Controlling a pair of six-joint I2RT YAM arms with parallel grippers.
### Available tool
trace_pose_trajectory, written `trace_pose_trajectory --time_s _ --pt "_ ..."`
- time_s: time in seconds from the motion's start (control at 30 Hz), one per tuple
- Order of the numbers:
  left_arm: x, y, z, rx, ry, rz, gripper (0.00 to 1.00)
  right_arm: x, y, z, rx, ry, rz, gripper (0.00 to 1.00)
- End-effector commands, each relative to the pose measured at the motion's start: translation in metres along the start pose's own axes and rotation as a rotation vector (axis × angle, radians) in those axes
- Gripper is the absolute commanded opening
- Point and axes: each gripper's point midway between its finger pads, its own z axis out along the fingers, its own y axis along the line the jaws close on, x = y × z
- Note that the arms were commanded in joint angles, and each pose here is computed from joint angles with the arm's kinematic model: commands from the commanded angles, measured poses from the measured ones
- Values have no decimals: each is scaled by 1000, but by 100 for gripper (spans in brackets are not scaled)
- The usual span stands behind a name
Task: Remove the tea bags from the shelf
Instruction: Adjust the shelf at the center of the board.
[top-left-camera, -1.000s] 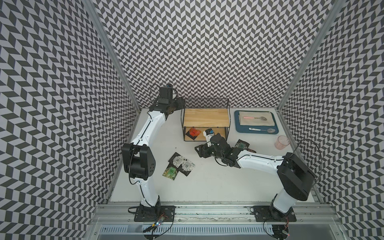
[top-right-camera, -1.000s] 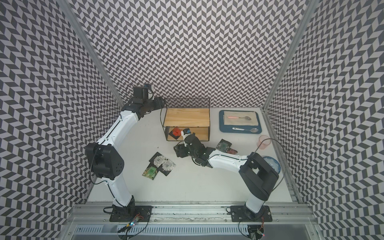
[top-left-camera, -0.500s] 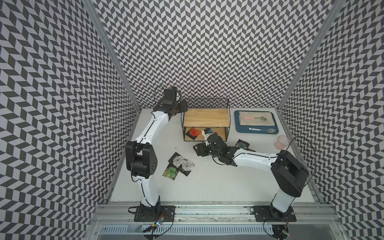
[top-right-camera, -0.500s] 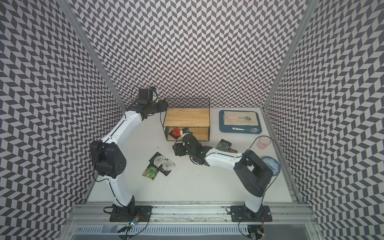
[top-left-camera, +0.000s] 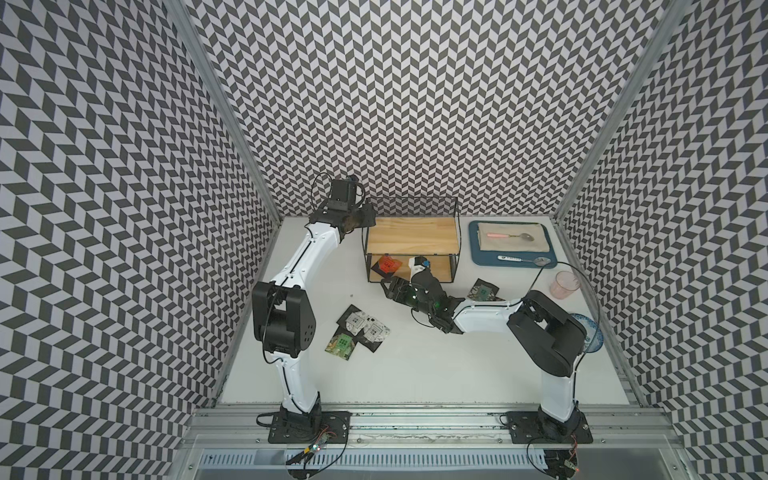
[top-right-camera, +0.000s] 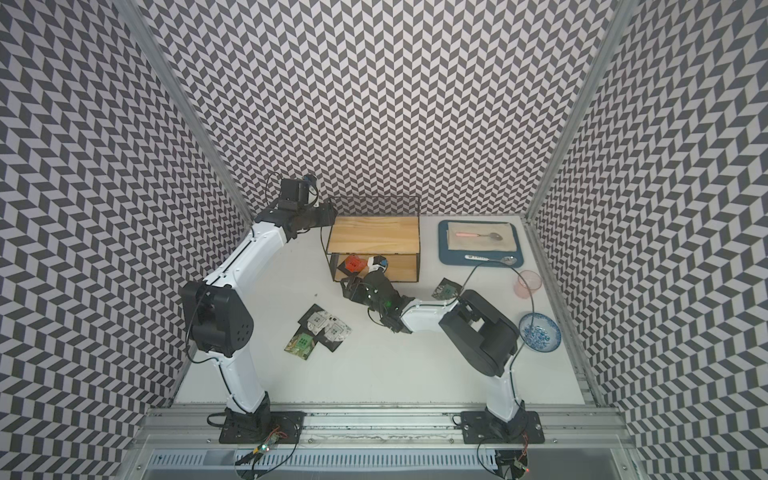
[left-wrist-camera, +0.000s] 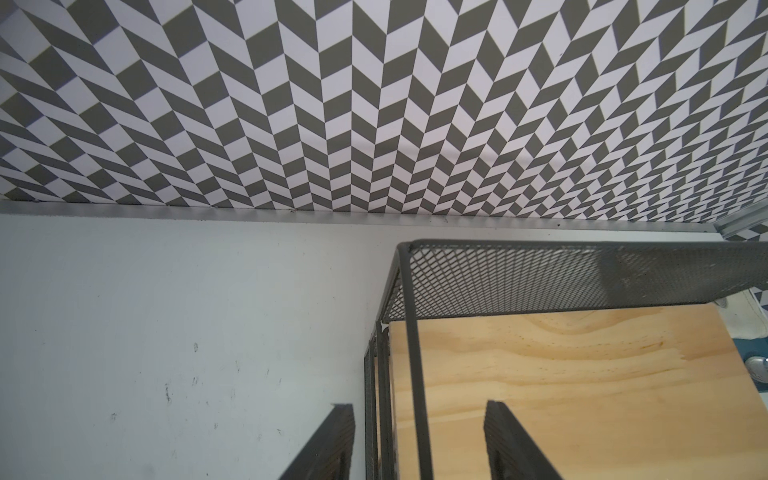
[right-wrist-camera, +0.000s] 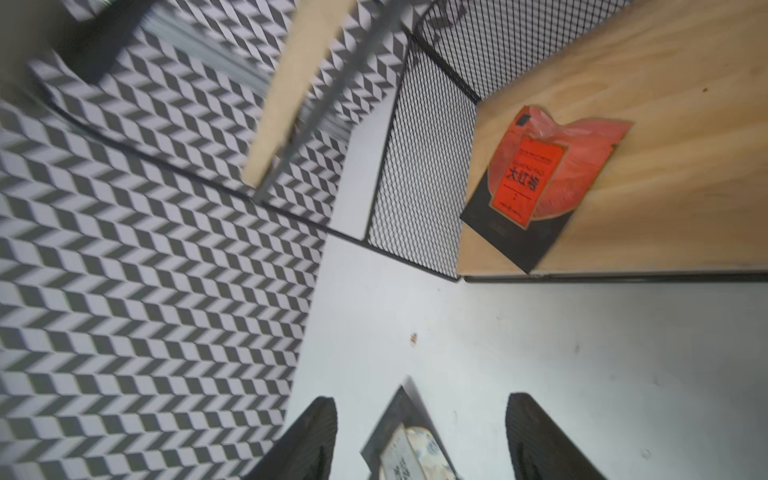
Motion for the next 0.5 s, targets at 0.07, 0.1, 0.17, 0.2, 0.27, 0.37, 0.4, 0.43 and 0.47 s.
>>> trace_pose_trajectory --time_s 0.07,0.1,0.17,0.2,0.27,0.37,0.4,0.43,0.47 --pt "17 -10 3 14 47 61 55 -42 15 3 -124 -170 254 67" --pt "17 -9 4 12 50 64 55 -43 11 7 -112 -169 259 67" --pt "18 -9 4 13 53 72 55 -42 2 17 -78 -160 262 66" --pt "18 -9 4 12 52 75 55 -41 -4 20 -60 -162 270 66" --pt "16 -10 3 17 48 74 54 -39 -13 22 -45 -173 297 65" --pt "14 -15 3 39 45 66 54 -36 -27 22 -14 -183 318 65" --pt "14 -15 2 40 44 66 53 -36 -30 23 -8 -188 319 65" --pt "14 -15 2 42 45 65 52 -35 -32 23 -2 -188 319 65" --pt "14 -15 2 42 45 66 52 -35 -34 23 2 -195 322 65"
